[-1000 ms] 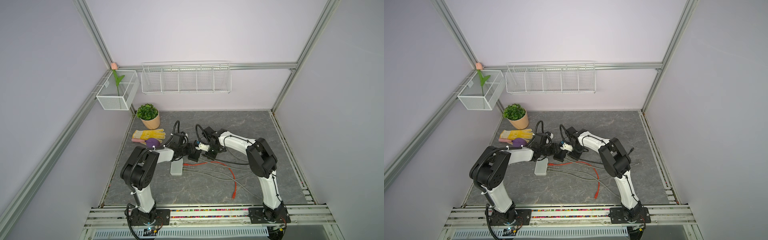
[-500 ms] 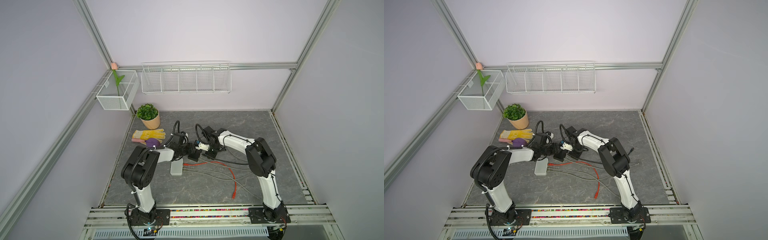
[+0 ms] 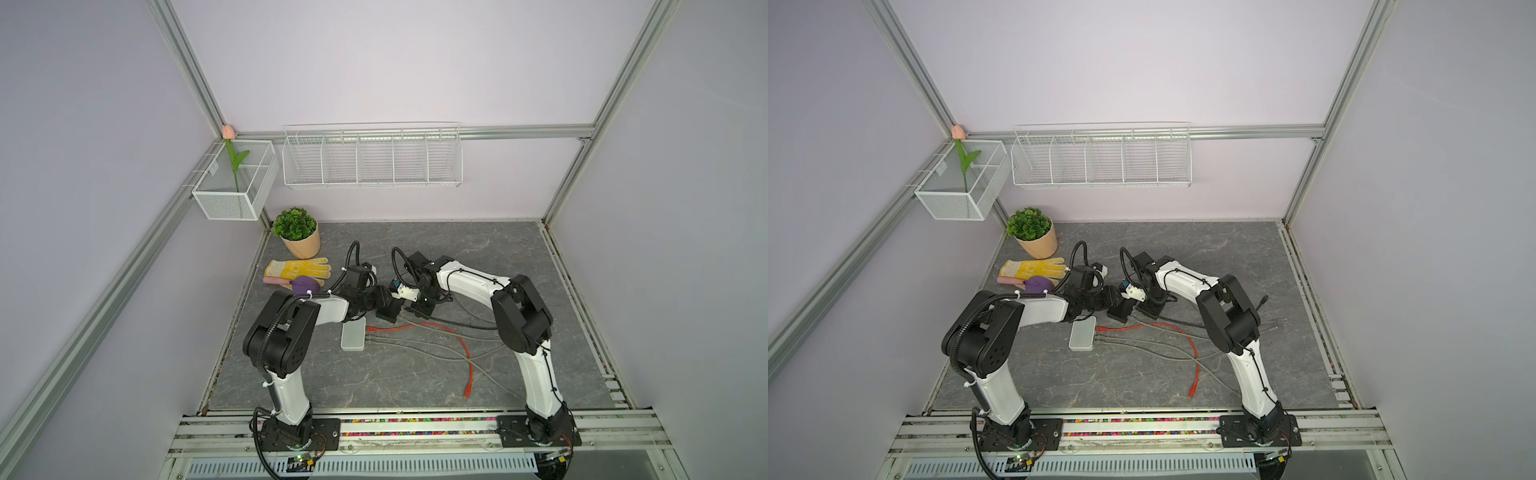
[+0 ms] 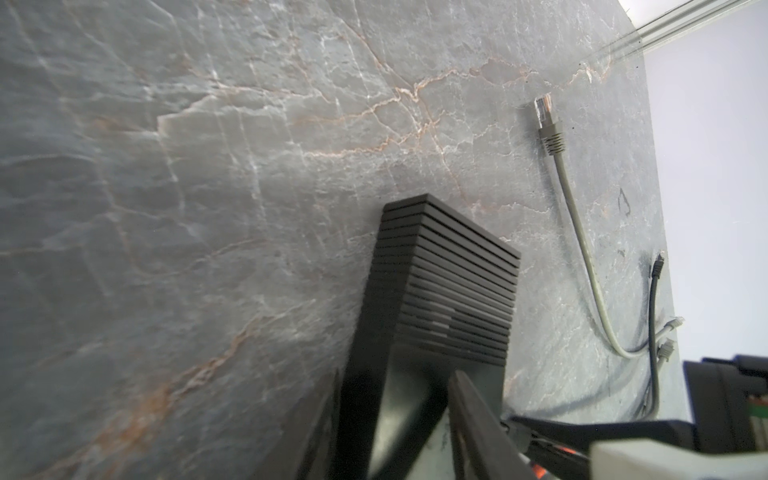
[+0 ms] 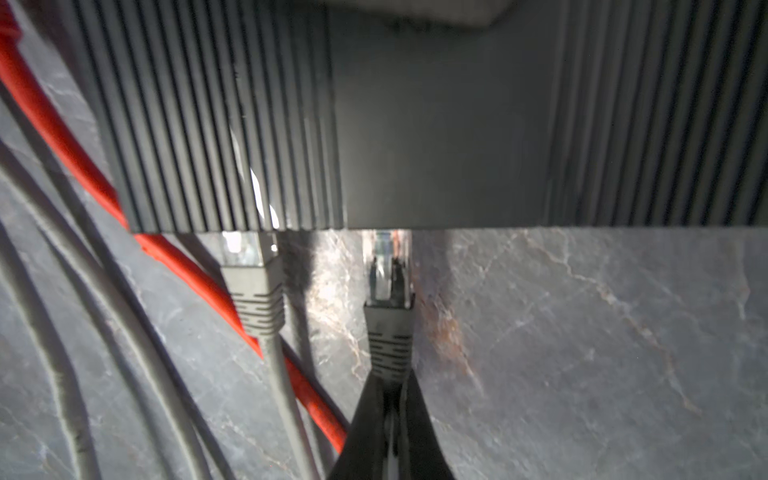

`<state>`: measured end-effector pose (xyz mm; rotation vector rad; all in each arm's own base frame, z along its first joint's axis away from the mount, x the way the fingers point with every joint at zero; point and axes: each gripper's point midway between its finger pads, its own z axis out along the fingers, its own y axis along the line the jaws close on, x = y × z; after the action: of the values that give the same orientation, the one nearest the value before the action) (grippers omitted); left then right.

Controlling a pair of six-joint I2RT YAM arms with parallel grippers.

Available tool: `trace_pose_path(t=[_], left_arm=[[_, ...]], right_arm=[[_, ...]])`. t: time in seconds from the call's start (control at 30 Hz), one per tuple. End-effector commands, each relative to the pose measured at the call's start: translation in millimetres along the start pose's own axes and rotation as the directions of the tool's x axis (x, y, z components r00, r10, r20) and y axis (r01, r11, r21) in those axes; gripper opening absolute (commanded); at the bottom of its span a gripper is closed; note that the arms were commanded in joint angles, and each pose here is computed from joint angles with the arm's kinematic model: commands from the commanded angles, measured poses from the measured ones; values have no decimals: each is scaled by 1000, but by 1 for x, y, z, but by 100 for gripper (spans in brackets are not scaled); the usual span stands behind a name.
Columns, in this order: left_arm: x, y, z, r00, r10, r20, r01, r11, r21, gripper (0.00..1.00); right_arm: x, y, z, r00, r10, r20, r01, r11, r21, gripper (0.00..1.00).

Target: Insert the plug into the switch port

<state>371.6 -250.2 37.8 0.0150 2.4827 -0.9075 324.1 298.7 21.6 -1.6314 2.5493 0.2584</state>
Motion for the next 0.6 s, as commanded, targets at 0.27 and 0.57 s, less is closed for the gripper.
trace_pose_path(t=[0.27, 0.57], left_arm=[[27, 2, 5, 998, 8, -70, -8, 1000, 0, 42], [33, -4, 9, 996, 21, -82, -20, 1000, 9, 42]], right_arm=[[-12, 3, 0, 999, 18, 47, -15, 998, -58, 7], [-24, 15, 1, 995, 28, 92, -17, 993, -115, 7]])
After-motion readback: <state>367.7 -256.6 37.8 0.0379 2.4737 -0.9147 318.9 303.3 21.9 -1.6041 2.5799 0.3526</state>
